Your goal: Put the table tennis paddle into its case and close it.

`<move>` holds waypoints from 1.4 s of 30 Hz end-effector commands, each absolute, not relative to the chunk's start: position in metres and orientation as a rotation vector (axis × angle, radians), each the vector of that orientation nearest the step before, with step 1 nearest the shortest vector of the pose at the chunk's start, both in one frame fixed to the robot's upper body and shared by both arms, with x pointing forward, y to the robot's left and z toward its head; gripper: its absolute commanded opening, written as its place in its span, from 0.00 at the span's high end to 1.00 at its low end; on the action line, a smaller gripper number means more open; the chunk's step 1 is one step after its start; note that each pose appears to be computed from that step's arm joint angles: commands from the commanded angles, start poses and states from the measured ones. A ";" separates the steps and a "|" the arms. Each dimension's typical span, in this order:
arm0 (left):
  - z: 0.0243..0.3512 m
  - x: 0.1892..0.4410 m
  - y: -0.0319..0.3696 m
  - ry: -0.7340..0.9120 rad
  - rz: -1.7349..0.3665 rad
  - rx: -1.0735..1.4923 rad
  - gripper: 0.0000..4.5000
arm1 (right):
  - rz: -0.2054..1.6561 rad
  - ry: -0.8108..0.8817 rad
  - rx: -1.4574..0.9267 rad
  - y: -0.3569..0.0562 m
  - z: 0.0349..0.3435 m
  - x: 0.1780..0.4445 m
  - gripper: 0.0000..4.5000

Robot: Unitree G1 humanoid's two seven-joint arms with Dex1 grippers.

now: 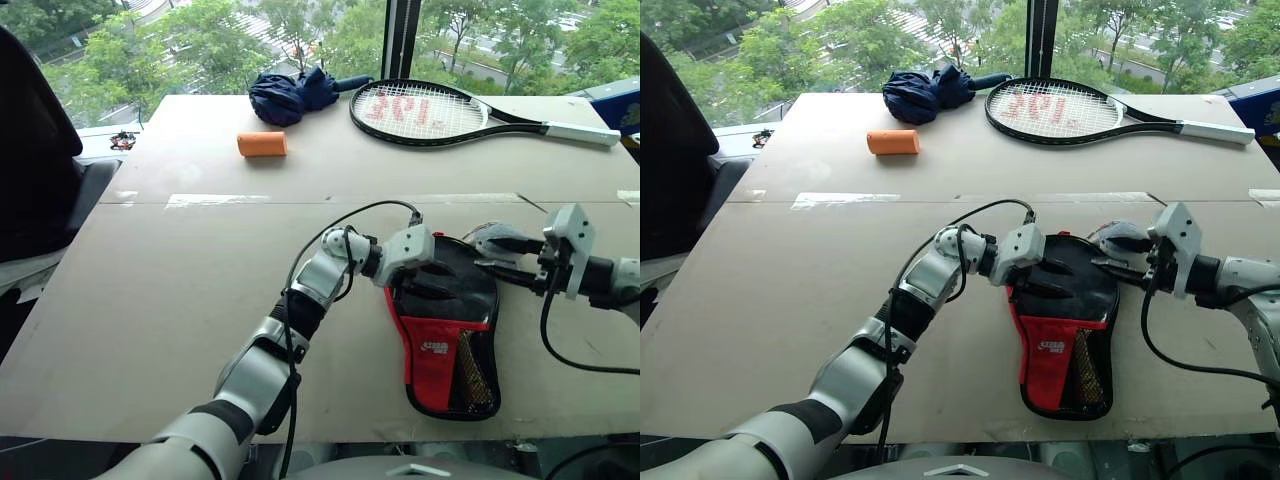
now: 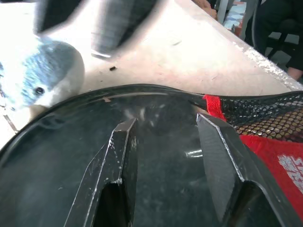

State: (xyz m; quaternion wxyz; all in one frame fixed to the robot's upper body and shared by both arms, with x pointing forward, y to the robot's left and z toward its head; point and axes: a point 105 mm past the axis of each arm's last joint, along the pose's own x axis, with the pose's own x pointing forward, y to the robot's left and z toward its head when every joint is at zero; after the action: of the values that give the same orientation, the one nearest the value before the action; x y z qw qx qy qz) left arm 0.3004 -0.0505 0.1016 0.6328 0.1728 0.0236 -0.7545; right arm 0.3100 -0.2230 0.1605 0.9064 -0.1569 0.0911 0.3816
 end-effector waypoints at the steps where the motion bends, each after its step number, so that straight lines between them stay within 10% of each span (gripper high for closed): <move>1: 0.089 0.298 -0.056 0.110 -1.719 0.434 0.57 | 0.695 0.161 -0.388 -0.237 0.170 0.338 0.46; 10: 0.046 0.289 -0.051 0.301 -1.713 0.510 0.57 | 0.794 0.576 -0.413 -0.253 0.134 0.338 0.46; 17: 0.034 0.285 -0.053 0.395 -1.698 0.492 0.56 | 0.762 0.653 -0.356 -0.266 0.143 0.333 0.99; 42: 0.002 0.284 -0.032 0.446 -1.652 0.679 0.56 | 0.833 0.889 -0.084 -0.291 0.142 0.192 1.00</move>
State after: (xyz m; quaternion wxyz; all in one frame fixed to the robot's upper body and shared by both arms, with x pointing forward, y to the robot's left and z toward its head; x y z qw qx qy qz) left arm 0.2864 -0.0715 0.0706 0.6151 0.2645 0.0409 -0.7417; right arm 0.1994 -0.2950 0.1239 0.8245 -0.0263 0.4251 0.3724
